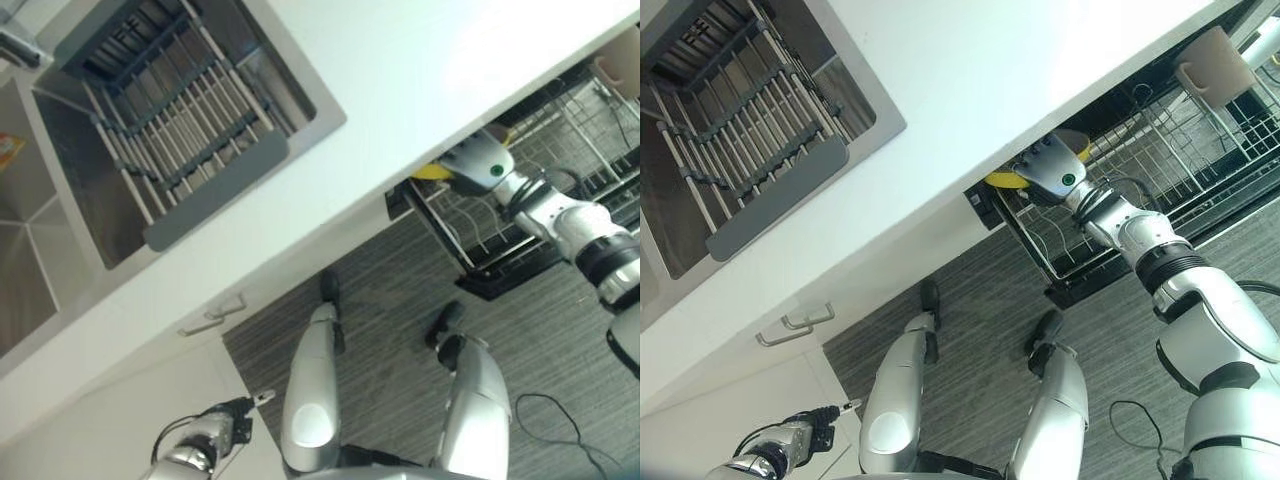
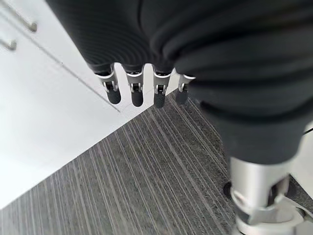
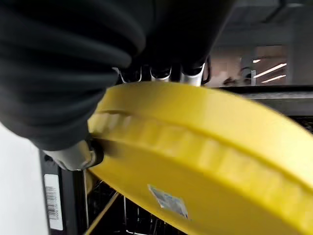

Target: Place the dishes in the dishwasher.

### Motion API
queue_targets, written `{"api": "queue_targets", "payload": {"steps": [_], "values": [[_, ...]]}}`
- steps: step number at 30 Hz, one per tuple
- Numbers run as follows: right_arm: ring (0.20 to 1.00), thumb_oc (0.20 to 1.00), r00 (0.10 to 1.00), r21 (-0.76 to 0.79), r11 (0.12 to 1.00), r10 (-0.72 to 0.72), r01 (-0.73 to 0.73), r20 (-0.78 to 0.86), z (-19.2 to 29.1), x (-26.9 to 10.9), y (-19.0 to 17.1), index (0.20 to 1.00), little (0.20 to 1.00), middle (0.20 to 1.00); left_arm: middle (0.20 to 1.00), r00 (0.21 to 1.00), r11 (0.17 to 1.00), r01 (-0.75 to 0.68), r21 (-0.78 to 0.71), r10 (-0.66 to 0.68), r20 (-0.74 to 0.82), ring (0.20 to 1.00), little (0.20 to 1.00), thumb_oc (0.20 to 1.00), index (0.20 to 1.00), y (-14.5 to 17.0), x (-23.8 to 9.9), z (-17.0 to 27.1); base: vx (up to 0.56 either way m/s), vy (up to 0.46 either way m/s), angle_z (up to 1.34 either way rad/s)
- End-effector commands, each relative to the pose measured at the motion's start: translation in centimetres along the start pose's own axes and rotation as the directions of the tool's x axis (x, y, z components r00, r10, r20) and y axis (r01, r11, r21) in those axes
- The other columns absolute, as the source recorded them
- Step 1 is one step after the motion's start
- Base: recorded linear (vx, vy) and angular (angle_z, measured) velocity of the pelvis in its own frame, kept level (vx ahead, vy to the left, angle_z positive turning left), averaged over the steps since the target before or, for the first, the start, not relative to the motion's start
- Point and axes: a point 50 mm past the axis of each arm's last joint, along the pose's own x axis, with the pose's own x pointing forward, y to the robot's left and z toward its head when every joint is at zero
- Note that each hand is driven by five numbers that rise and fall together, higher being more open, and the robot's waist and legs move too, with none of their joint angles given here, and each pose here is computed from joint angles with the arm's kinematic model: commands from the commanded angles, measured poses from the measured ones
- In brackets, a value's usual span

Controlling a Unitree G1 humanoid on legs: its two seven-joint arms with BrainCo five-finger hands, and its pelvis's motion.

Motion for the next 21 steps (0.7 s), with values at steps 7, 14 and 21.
{"api": "queue_targets", "payload": {"steps": [7, 14, 21], "values": [[0.200, 0.200, 0.987, 0.056, 0.994, -0.099, 0.093, 0.125, 1.8, 3.3, -1.8, 0.200, 0.200, 0.200, 1.000, 0.993, 0.991, -0.105, 0.086, 0.110, -0.050, 1.000, 1.000, 1.000, 1.000, 3.9, -0.3, -1.4, 0.00, -0.029, 0.03], [0.200, 0.200, 0.995, 0.043, 0.998, -0.033, 0.037, -0.096, -0.7, 3.2, -1.5, 0.200, 0.200, 0.200, 1.000, 0.994, 0.992, -0.107, 0.068, 0.109, -0.025, 1.000, 1.000, 1.000, 1.000, 4.2, -0.4, -0.7, -0.02, -0.016, 0.02], [0.200, 0.200, 0.896, 0.018, 0.998, -0.041, 0.054, -0.442, -5.2, 1.0, -1.3, 0.200, 0.200, 0.200, 1.000, 0.996, 0.995, -0.087, 0.058, 0.089, -0.025, 1.000, 1.000, 1.000, 1.000, 3.1, -0.3, -0.5, -0.03, 0.010, 0.03]]}}
